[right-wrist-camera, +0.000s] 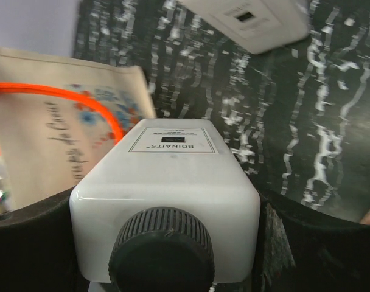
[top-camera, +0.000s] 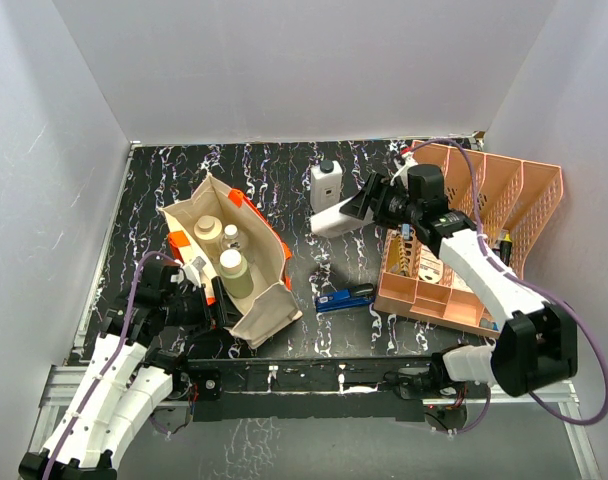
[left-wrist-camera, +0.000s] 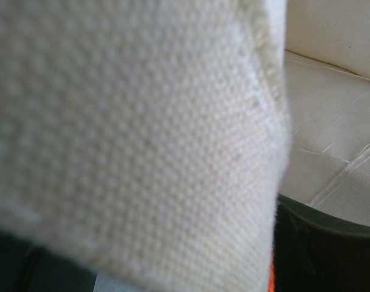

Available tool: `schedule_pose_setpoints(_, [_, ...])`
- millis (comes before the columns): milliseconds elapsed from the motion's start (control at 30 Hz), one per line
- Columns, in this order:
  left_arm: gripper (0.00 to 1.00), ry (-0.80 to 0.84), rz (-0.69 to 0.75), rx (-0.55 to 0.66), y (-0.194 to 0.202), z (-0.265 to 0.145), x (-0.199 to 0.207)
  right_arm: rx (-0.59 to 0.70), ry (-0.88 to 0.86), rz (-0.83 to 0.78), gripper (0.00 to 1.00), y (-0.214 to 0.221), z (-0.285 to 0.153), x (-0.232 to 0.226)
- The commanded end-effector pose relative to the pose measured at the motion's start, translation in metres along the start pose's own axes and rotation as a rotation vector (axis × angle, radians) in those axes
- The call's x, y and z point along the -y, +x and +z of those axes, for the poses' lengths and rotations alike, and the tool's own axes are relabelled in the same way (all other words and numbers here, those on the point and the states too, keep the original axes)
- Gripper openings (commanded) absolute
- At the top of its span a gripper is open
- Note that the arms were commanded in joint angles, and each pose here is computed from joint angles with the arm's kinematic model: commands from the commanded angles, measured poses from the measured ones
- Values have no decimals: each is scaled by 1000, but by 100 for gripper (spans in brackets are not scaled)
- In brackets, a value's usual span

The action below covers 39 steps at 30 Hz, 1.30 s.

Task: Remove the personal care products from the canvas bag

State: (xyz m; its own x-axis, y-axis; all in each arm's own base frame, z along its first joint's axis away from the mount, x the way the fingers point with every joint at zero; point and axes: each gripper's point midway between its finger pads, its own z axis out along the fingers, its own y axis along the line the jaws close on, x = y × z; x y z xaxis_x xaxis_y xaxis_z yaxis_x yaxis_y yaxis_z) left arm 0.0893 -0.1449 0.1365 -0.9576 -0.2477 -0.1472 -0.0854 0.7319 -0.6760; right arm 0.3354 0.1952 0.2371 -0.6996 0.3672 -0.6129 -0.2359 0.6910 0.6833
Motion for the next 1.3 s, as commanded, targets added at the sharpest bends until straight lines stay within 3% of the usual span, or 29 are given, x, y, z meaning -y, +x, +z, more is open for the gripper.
schedule_pose_setpoints(0, [82,28,12,-16,5,-4,6,148,16,-200,8,-47,10,-5])
schedule_pose_setpoints(267, [82,21,19,-10,7,-6,4,134,247,-370,8,-56,55,23])
schedule_pose_setpoints(633, [82,10,21,2,7,-11,5,77,450,-536,8,-60,101,22])
schedule_pose_setpoints(967, [82,4,21,4,8,-13,4,26,476,-556,9,-63,126,28])
schedule_pose_setpoints(1267, [82,2,26,9,9,-14,4,-16,469,-563,22,-62,141,27])
